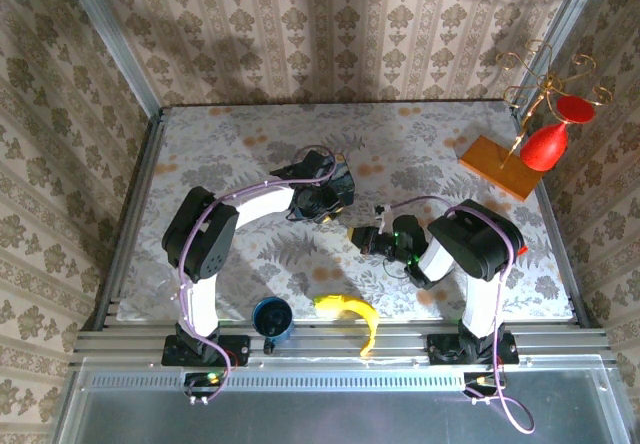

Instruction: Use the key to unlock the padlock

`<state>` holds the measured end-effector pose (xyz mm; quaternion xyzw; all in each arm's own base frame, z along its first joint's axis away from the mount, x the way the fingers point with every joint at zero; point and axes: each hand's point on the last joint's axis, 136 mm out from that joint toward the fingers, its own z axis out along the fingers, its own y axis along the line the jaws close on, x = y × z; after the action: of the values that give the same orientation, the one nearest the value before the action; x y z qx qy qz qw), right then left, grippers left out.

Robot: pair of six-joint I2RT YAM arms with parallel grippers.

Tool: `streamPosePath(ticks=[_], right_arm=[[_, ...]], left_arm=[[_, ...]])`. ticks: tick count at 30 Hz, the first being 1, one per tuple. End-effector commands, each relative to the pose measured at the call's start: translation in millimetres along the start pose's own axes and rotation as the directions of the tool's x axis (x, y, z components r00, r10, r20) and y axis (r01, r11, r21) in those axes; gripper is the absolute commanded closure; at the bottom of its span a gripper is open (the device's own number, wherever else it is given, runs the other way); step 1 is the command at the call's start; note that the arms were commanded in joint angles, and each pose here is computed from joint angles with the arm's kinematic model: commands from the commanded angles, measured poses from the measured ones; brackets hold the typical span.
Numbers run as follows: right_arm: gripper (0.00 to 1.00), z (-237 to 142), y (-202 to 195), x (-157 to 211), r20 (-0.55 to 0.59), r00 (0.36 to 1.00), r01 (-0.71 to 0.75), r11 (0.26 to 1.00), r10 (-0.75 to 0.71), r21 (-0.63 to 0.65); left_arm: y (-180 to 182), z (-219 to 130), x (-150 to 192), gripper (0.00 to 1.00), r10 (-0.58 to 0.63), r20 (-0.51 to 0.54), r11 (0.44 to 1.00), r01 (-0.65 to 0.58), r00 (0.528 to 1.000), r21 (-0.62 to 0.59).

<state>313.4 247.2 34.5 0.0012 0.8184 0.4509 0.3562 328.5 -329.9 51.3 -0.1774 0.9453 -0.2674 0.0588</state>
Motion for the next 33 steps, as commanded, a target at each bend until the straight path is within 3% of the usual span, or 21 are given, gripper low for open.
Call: streamPosePath(ticks=[1, 33], right_arm=[[1.00, -1, 9, 0, -0.017, 1.000, 0.007, 1.000, -0.007, -0.030], [1.00, 16, 34, -15, -0.028, 1.000, -0.004, 0.996, 0.001, -0.086]], left_arm=[[4, -4, 11, 0.93, -0.052, -0.065, 0.999, 0.052, 0.997, -0.003], [6, -3, 12, 0.93, -0.038, -0.062, 0.999, 0.037, 0.997, -0.002]])
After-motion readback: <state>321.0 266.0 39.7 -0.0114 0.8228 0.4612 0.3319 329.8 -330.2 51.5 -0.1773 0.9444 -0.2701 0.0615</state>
